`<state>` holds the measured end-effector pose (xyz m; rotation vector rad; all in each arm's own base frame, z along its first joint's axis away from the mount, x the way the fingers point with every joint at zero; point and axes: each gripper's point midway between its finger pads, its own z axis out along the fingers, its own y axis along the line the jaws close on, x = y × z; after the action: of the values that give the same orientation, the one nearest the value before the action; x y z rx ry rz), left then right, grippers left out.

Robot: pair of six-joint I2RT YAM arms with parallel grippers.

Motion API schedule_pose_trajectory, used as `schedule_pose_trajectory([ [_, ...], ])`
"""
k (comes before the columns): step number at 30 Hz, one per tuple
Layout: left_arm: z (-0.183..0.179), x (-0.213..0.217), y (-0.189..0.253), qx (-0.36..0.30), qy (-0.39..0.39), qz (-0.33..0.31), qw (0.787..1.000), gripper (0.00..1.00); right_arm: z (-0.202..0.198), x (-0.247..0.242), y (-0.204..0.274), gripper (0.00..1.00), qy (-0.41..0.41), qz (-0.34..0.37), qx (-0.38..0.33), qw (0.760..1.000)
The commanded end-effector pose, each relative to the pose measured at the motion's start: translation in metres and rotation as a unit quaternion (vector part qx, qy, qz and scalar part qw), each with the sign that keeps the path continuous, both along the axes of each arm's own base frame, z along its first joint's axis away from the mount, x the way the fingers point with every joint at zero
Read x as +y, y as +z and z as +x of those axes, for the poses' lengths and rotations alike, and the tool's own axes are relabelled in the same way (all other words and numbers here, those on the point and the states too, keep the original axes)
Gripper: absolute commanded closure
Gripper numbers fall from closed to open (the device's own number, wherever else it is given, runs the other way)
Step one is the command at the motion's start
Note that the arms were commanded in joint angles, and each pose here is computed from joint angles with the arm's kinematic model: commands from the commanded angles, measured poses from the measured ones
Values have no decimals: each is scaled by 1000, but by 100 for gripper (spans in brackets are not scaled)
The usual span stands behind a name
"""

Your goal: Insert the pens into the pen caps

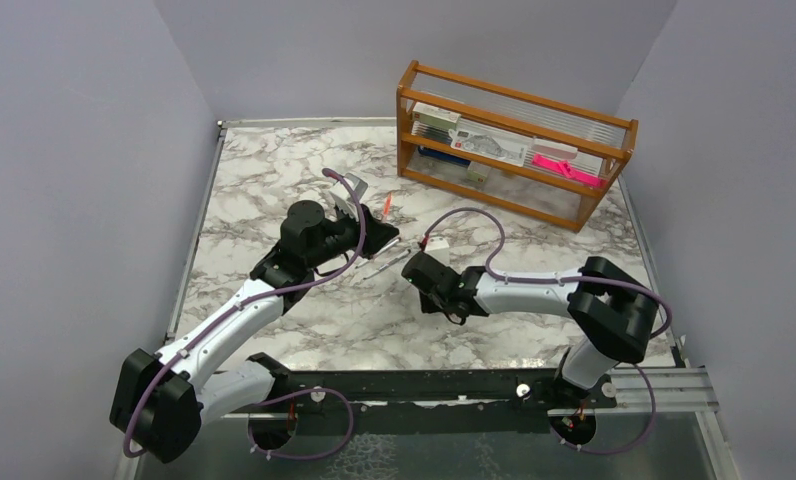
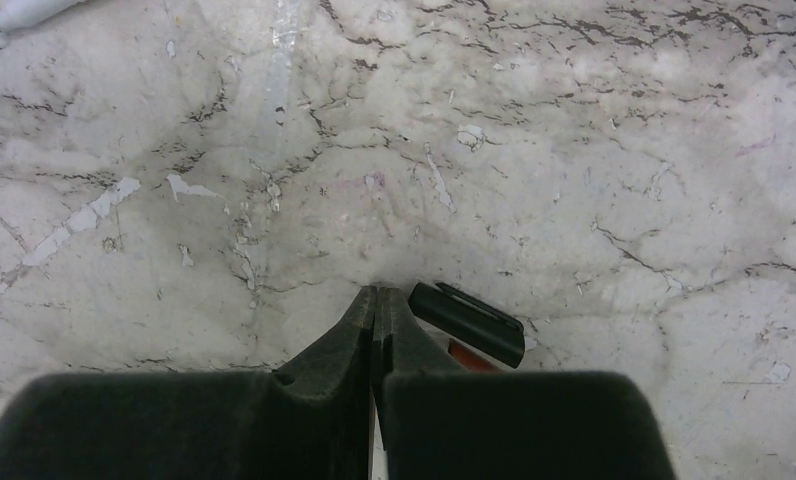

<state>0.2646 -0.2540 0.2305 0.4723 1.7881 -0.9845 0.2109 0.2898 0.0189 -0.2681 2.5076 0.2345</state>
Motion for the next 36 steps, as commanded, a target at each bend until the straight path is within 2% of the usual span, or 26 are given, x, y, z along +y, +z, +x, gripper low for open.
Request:
schedule_pose_trajectory([
  [1,-5,0,10,-13,-8,-13,1000,100,-13,-6,-4,99,-7,15,19,1000],
  [15,-5,-1,4,-6,-8,-17,1000,100,-28,-9,3,99,-4,25,21,999],
  [22,-4,-2,4,-5,-9,-18,1000,100,-21,2,35,99,9,75,-17,997],
  [26,-4,-2,6,-6,-10,-19,1000,100,-16,7,49,86,18,83,-35,996],
  [32,-4,0,6,-9,-6,-17,1000,100,-15,-9,37,70,5,30,-31,999],
  [36,-3,0,3,-4,-5,-15,1000,100,-19,-21,27,63,-8,8,-17,1000],
])
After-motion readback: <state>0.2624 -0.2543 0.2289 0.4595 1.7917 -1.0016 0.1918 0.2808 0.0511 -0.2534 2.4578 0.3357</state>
